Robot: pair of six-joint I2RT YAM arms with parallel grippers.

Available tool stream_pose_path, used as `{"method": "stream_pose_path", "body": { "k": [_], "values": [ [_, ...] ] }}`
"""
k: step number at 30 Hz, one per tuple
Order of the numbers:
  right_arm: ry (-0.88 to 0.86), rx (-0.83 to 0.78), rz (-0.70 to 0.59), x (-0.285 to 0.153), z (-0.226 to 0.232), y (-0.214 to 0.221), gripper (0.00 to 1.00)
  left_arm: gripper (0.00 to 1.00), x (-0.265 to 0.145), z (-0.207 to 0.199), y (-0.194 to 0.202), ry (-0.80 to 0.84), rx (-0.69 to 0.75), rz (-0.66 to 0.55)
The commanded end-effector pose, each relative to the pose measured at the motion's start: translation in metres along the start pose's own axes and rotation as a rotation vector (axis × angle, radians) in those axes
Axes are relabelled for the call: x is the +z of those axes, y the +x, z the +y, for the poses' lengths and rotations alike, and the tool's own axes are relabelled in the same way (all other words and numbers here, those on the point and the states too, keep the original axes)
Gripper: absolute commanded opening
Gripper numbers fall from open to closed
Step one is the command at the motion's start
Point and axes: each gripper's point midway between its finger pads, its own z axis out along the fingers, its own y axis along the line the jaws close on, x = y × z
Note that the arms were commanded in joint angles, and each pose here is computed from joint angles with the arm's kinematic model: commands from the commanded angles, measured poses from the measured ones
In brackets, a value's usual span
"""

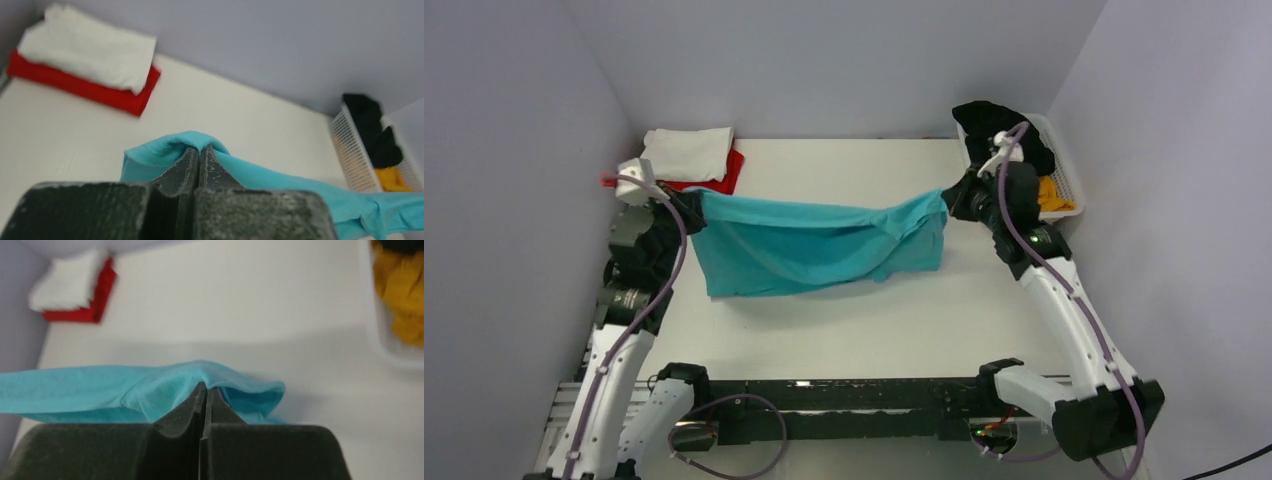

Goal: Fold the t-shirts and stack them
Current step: Flatten out the tshirt

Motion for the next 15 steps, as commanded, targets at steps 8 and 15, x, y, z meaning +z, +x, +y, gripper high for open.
{"method": "stream_pose_path", "body": {
  "k": [8,15],
  "values": [
    [0.414,0.088,0.602,0.028,-0.116,0.185,0.28,0.00,0.026,0.077,0.181,-0.230,-0.034,0.459],
    [0.298,0.065,0.532,0.028,-0.103,0.182,0.73,0.00,0.030,0.071,0.184,-0.188,-0.030,0.466]
  ]
}}
